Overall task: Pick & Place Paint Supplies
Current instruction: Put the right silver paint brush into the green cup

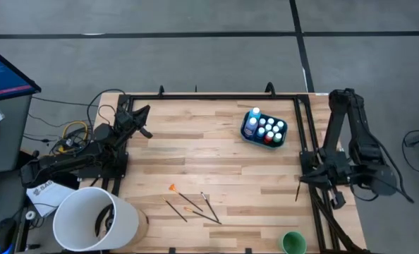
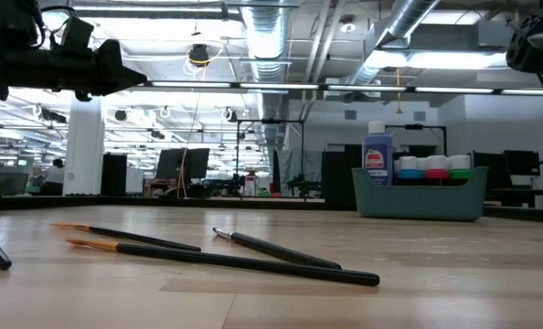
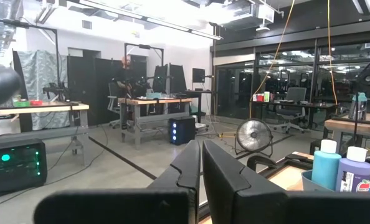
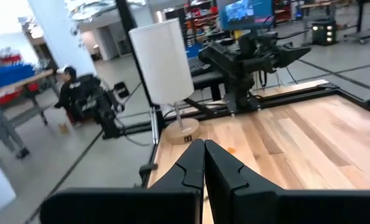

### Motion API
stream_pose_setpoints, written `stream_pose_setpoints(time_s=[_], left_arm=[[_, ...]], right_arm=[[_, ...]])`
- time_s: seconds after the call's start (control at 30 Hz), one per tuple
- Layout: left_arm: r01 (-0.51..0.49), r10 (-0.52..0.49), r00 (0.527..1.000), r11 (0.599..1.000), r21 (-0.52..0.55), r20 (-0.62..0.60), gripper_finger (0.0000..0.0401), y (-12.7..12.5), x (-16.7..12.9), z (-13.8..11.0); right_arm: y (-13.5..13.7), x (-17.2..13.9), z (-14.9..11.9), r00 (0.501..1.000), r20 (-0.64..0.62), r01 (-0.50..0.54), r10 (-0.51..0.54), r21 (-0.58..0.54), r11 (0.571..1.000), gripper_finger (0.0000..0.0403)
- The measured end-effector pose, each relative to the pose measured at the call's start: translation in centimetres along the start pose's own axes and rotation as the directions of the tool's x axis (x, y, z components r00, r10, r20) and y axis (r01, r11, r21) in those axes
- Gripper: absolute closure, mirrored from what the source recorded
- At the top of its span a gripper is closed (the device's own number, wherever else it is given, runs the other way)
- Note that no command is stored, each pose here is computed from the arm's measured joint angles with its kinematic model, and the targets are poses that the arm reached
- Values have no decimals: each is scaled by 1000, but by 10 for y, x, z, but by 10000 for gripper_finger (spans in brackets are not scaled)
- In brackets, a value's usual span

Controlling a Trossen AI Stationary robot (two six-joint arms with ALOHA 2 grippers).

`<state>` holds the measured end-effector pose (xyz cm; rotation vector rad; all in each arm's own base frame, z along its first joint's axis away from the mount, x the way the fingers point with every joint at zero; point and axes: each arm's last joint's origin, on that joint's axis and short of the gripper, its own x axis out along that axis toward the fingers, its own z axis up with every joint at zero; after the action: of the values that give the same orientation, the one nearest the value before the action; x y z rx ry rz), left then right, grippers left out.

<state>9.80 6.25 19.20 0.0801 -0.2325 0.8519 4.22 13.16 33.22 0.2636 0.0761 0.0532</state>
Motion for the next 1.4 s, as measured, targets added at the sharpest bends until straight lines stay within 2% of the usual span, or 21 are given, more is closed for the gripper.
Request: stream_pose_setpoints(time_s=[0.17,0.37,0.47,0.57,0.87,1.4], left_arm=[[0,0,1000,1000,0,0,393,0,0,0],[0,0,1000,1000,0,0,393,0,0,0],[0,0,1000,1000,0,0,393,0,0,0],[0,0,1000,1000,0,0,393,0,0,0],[0,0,1000,1000,0,0,393,0,0,0],[0,0,1000,1000,0,0,393,0,0,0]], right_arm=[[1,18,10,1000,-15,-5,6,70,998,403],[7,45,3,984,-135,-95,120,177,980,403],[15,55,-5,968,-189,-129,166,194,972,403],[28,62,-16,948,-234,-180,213,154,971,403],[65,72,-48,927,-265,-251,264,80,965,403],[88,69,-92,892,-373,-287,256,-30,958,403]])
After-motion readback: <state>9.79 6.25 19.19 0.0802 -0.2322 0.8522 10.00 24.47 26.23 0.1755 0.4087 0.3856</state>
